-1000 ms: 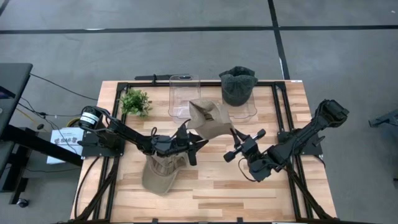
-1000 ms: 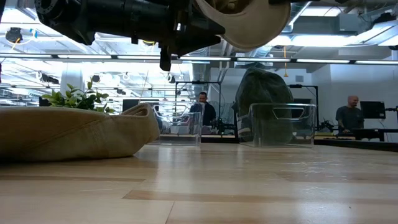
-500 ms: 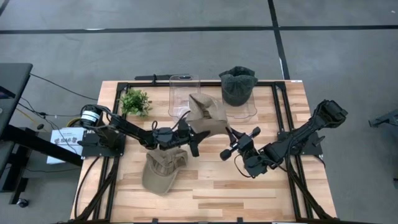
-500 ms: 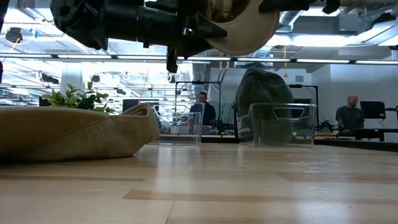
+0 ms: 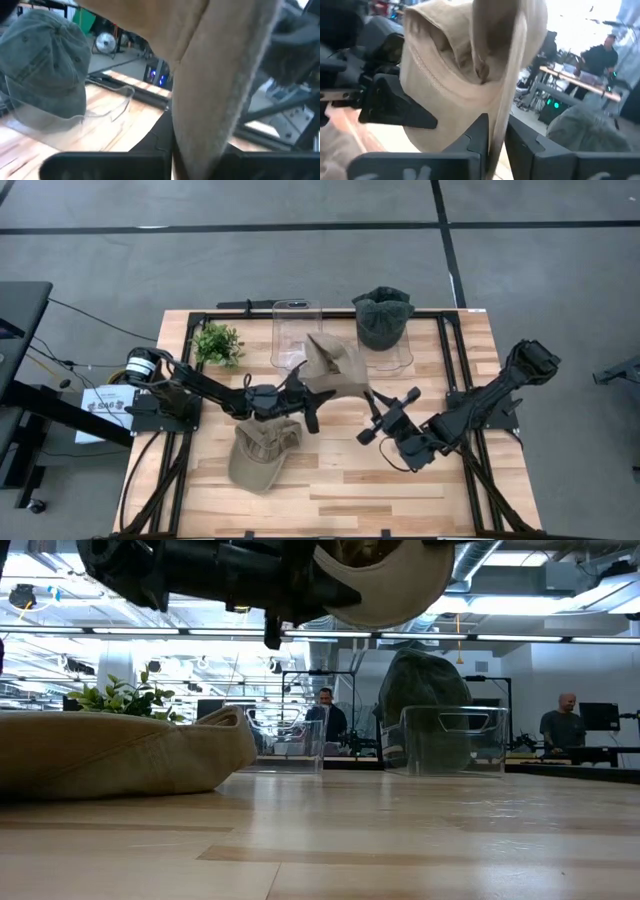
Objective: Pick & Place hat
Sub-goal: Put the right brown cap into the left transparent bin
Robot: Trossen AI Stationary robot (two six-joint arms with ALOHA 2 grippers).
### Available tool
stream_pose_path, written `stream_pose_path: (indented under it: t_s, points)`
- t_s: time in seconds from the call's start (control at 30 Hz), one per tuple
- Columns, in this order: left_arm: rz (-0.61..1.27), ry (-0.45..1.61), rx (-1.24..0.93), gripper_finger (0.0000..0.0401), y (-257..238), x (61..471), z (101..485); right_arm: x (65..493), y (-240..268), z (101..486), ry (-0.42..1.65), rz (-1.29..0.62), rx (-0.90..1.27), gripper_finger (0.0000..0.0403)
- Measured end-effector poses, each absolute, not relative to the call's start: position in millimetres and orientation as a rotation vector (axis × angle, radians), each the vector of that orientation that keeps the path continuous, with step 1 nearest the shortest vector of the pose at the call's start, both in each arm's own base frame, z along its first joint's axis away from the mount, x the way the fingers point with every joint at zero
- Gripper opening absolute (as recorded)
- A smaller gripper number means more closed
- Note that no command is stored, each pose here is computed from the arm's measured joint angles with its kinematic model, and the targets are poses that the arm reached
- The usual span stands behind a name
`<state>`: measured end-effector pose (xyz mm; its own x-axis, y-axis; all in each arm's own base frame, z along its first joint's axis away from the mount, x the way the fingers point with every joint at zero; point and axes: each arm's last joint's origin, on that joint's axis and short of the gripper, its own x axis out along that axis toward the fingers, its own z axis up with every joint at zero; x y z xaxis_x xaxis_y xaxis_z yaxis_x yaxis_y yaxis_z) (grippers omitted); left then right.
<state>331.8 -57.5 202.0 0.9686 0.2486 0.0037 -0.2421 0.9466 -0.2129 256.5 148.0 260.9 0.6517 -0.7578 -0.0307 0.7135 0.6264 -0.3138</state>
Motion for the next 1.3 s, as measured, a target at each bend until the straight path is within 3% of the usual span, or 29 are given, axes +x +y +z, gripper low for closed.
stream_pose_path:
  t_s: [0.37, 0.6, 0.8, 1.07, 1.3]
  points:
    - [0.210, 0.229, -0.104, 0.0012, -72, 305, 211, 221, 134, 309, 0.271, -0.895, -0.550, 0.0053]
    - [0.125, 0.268, -0.122, 0.0012, -86, 296, 202, 208, 101, 339, 0.192, -0.948, -0.367, 0.0054]
    - [0.092, 0.275, -0.163, 0.0012, -87, 296, 201, 231, 77, 344, 0.050, -0.663, -0.214, 0.0054]
    - [0.096, 0.309, -0.162, 0.0012, -86, 298, 193, 265, 62, 337, 0.004, -0.701, -0.326, 0.0054]
    - [0.208, 0.327, -0.123, 0.0012, -83, 297, 189, 253, 74, 335, -0.090, -0.579, -0.292, 0.0054]
